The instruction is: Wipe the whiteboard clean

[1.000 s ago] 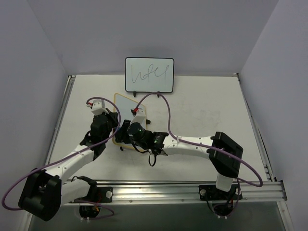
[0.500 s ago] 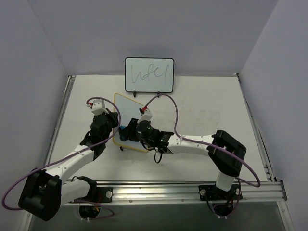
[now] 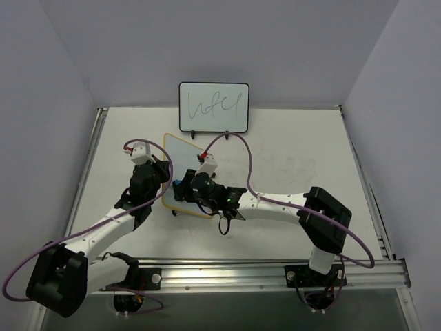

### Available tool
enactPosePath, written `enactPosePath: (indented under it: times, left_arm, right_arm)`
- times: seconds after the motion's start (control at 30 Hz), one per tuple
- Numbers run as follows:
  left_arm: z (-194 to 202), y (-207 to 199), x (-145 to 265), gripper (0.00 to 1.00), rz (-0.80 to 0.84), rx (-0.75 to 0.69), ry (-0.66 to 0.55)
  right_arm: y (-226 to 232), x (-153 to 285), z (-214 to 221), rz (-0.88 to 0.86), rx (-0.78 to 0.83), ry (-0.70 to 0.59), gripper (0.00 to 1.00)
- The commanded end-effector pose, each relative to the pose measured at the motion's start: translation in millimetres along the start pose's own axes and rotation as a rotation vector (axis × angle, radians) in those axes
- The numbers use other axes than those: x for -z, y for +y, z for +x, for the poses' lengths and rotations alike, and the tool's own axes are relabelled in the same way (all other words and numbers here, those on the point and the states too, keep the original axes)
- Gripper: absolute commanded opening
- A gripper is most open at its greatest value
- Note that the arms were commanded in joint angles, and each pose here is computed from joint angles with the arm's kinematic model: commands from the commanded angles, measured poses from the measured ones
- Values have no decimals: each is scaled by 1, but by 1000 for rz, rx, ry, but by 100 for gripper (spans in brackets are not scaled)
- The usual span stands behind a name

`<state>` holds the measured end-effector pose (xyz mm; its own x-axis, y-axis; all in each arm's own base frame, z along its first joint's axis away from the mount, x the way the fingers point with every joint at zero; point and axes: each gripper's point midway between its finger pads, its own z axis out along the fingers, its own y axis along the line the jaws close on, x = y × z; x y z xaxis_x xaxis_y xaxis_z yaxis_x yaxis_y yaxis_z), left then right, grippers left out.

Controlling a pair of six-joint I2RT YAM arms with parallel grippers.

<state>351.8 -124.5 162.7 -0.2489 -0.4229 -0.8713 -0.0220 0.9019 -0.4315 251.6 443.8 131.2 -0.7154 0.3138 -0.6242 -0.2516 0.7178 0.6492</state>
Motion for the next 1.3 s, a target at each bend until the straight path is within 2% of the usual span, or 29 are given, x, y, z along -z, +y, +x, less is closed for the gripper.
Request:
enactPosePath:
  times: [0.0, 0.2, 0.8, 1.03, 1.27]
  left_arm:
    - [75, -13, 21, 2, 102, -113, 294]
    - [75, -14, 22, 2, 102, -116, 295]
    - [78, -14, 21, 2, 98, -114, 297]
    - [79, -15, 20, 2, 100, -115, 299]
    - [79, -15, 22, 2, 103, -115, 300]
  right_arm:
    - [-25, 15, 85, 116, 213, 260, 0]
    - [9, 24, 100, 13, 273, 327, 0]
    - [44, 56, 112, -119, 357, 369, 0]
    - [40, 60, 116, -115, 368, 383, 0]
    - [10, 56, 116, -42, 324, 381, 0]
